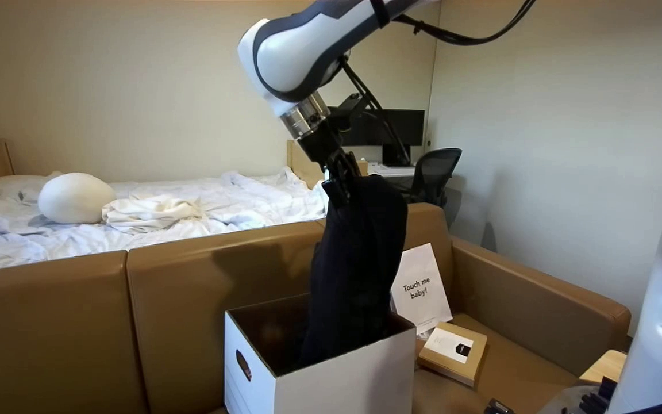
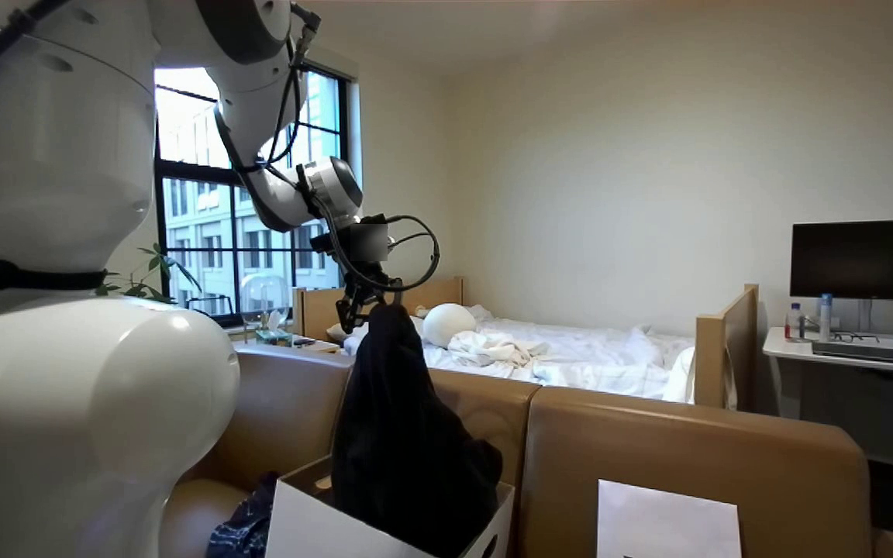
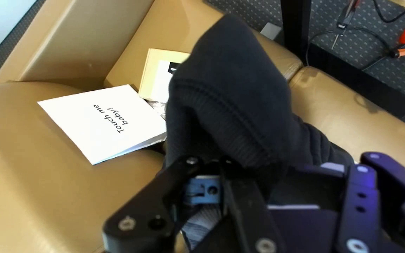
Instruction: Remove the black jersey out of the box
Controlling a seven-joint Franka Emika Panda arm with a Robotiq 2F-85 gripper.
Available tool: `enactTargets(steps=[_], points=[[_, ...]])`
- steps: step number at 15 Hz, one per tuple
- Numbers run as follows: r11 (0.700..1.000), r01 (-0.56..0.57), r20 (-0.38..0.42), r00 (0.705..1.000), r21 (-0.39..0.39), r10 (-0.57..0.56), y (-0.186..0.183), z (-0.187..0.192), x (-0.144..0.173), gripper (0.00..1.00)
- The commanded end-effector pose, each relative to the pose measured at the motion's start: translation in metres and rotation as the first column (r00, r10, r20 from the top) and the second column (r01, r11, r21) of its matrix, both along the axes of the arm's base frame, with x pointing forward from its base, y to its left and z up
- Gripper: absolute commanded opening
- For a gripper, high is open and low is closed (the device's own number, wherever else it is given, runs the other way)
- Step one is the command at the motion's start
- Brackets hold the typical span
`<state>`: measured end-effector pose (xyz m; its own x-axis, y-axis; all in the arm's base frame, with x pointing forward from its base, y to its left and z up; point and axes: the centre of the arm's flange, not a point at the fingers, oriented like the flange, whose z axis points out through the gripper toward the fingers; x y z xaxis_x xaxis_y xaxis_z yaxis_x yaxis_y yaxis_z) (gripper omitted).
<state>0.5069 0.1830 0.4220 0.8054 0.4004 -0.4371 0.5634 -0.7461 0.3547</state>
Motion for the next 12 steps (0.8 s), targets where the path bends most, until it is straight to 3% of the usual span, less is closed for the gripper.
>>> enactTargets(steps=[1, 6, 10, 12], points=[[0.999, 0.021, 0.065, 0.998, -0.036, -0.019, -0.001, 0.020, 0.001, 0.00], [0.988, 0.140, 0.302, 0.946, -0.059, -0.116, -0.022, 0.126, -0.018, 0.00], [0.964, 0.265, 0.450, 0.862, -0.012, -0.231, -0.051, 0.212, -0.052, 0.00], [0.938, 0.344, 0.484, 0.812, 0.051, -0.325, -0.077, 0.251, -0.068, 0.00]])
